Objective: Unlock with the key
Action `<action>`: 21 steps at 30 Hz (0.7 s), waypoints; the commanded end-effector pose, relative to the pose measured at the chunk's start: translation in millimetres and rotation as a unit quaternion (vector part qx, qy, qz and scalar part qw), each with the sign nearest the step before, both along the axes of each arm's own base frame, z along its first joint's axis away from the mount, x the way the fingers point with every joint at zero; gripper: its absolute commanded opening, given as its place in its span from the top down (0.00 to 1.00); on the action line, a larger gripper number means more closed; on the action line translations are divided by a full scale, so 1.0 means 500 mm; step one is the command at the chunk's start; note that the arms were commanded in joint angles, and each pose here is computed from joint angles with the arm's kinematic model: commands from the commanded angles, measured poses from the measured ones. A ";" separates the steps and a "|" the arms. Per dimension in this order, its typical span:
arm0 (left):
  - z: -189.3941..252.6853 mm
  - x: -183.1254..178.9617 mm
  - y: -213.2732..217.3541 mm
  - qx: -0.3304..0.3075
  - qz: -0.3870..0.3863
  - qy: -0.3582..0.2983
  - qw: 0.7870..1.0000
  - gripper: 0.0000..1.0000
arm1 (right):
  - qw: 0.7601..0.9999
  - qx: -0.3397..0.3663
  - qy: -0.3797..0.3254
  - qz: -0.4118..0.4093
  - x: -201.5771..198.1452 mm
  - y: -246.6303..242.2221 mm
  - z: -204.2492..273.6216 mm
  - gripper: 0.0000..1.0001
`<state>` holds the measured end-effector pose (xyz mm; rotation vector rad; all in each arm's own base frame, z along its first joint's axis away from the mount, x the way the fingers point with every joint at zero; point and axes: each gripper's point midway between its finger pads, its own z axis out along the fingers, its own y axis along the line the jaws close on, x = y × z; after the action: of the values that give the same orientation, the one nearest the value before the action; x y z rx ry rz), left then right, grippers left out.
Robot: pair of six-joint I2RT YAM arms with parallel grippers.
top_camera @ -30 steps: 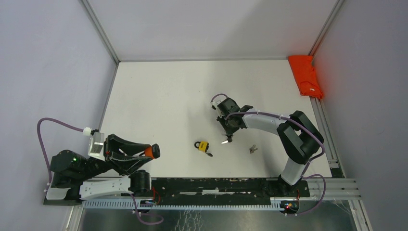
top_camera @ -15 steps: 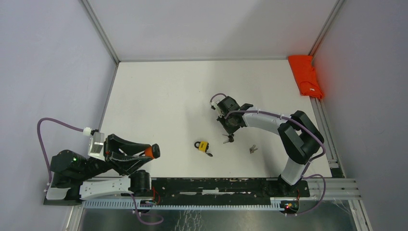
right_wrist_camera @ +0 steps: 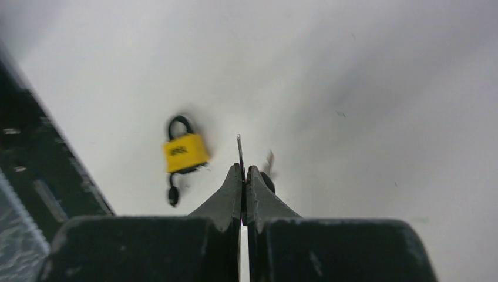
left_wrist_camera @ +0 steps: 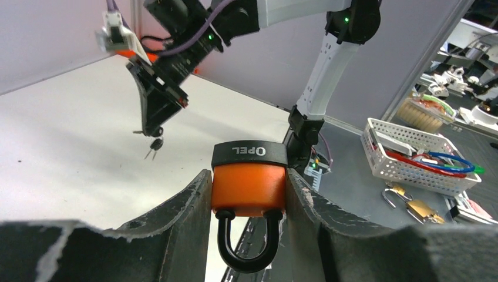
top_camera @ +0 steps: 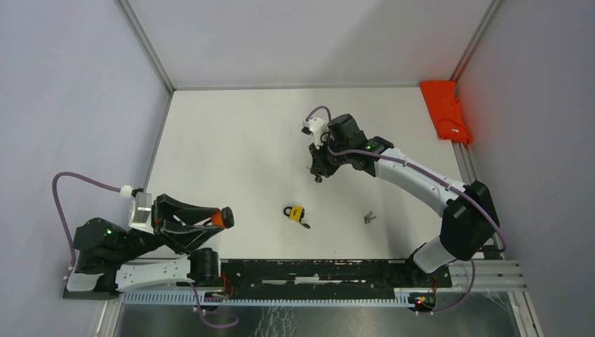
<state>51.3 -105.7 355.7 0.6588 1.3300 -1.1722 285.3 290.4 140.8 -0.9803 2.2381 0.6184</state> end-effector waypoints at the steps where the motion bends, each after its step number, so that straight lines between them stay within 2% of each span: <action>1: 0.041 -0.025 -0.039 0.005 -0.045 -0.042 0.998 0.98 | 0.986 0.129 -0.022 0.107 -0.045 0.077 0.154 1.00; 6: 0.054 -0.082 -0.089 0.057 -0.138 -0.068 0.986 0.98 | 0.956 0.228 -0.023 0.184 -0.103 0.113 0.270 1.00; 11: 0.055 -0.130 -0.102 0.097 -0.211 -0.082 0.969 0.98 | 0.916 0.311 0.003 0.253 -0.188 0.121 0.357 1.00; 14: 0.082 -0.136 -0.082 0.075 -0.214 -0.100 0.969 0.98 | 0.886 0.364 0.008 0.288 -0.250 0.108 0.402 1.00; 18: 0.121 -0.155 -0.033 0.025 -0.224 -0.128 0.966 0.98 | 0.862 0.399 0.011 0.313 -0.311 0.077 0.434 1.00; 21: 0.131 -0.160 -0.001 0.008 -0.224 -0.133 0.965 0.98 | 0.828 0.433 0.040 0.354 -0.382 0.071 0.463 1.00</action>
<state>-16.4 -135.3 384.4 1.1599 1.1895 -1.3205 140.4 331.8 334.3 -1.1620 1.4877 1.6163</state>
